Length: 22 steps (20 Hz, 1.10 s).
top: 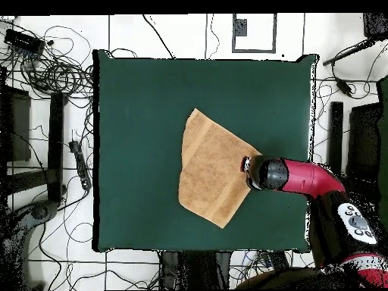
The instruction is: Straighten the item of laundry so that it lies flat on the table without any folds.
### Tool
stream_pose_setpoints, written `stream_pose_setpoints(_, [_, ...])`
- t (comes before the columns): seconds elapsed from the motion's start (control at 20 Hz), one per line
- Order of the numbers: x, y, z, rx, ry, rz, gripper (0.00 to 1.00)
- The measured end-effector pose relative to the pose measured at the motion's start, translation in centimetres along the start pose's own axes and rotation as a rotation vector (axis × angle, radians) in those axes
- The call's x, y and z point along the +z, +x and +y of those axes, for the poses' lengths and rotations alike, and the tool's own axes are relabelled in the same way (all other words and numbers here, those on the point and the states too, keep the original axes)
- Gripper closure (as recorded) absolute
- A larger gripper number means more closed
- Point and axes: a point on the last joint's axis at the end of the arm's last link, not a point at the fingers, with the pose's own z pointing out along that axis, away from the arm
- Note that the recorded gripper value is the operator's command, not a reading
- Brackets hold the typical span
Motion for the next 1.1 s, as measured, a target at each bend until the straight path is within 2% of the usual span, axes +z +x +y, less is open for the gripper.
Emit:
stream_pose_setpoints(0.35, [-0.8,0.0,-2.8,-0.023,-0.020,-0.005,1.00])
stream_pose_setpoints(0.45, [-1.0,0.2,-4.8,-0.033,-0.017,0.002,1.00])
stream_pose_setpoints(0.7, [-1.1,0.9,-7.7,-0.049,-0.004,0.028,1.00])
stream_pose_setpoints(0.9, [-1.0,1.2,-8.4,-0.063,0.002,0.034,1.00])
stream_pose_setpoints(1.1, [-0.9,0.9,-7.7,-0.088,-0.001,0.023,1.00])
